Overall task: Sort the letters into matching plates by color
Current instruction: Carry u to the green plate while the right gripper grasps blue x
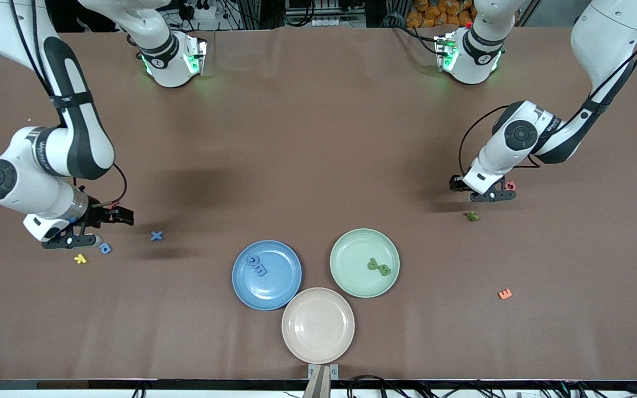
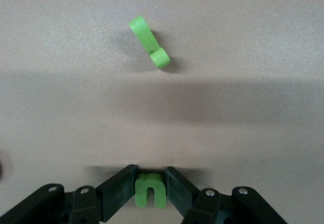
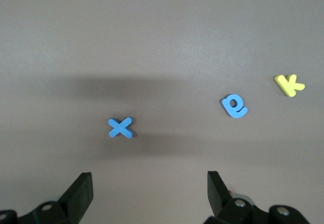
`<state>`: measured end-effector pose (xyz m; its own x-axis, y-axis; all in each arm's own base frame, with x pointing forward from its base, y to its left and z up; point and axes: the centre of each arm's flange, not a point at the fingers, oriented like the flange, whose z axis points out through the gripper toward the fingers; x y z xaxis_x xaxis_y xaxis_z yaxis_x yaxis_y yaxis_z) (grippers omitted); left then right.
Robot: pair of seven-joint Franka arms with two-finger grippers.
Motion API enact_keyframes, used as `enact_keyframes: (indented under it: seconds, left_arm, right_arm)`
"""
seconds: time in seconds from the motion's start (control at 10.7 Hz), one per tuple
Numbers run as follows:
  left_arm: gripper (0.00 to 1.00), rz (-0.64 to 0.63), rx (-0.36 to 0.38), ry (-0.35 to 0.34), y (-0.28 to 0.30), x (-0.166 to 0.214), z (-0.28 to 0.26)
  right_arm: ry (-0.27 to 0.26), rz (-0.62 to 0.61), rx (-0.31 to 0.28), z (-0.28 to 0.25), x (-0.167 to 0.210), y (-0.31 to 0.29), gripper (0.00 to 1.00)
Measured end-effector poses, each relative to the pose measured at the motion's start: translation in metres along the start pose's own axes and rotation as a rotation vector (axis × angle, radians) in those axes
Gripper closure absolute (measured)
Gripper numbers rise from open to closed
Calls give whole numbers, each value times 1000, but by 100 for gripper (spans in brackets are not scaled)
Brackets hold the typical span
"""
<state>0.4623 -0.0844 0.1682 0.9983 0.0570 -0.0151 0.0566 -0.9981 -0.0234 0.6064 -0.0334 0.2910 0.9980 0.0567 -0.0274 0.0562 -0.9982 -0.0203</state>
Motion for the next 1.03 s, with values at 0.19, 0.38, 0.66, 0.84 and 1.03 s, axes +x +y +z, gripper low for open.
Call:
enact_keyframes:
  seconds: [0.19,0.38,0.66,0.84,1.03]
  left_arm:
    - [67,-58,-17,30,14,7,-11]
    - [67,-127,-53,87,43,21,-36]
    - [67,-213,-99,154,73,41,-68]
    - [67,-262,-135,188,85,60,-85]
    - [67,-322,-186,196,98,77,-97]
  right_arm:
    - [17,41,-2,12,-4,-19,0]
    - [42,65,-4,19,-1,-50,0]
    - [104,60,-16,58,-6,-69,0]
    - [107,61,-23,79,-13,-67,0]
    - [121,59,-26,89,-13,-68,0]
